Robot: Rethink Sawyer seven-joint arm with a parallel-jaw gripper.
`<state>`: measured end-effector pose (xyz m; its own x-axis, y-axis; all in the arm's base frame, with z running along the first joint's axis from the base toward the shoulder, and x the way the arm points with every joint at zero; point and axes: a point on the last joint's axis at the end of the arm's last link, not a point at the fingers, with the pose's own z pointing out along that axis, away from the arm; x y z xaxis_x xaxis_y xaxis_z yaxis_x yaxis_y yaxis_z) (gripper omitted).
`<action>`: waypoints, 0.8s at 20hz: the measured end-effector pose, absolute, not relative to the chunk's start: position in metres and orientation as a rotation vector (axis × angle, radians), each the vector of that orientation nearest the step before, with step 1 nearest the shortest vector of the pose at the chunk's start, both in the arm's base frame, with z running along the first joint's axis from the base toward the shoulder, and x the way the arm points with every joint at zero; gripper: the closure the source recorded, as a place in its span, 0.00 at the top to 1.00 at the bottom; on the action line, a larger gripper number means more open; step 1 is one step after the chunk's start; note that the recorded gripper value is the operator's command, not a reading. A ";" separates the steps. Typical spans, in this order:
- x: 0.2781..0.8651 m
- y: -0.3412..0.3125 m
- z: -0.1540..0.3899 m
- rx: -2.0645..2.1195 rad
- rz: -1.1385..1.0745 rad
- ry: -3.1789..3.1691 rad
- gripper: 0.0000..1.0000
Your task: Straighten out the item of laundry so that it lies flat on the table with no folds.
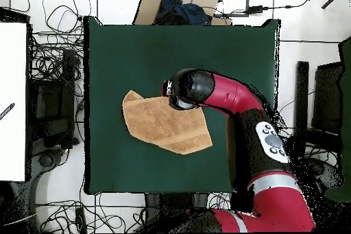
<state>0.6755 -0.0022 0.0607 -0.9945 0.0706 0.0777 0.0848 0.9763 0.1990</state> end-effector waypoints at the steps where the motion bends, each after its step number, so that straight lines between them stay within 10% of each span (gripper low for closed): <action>1: 0.675 -0.003 0.060 -0.121 -0.312 -3.052 1.00; 16: 0.659 -0.032 0.023 -0.204 -0.357 -2.965 1.00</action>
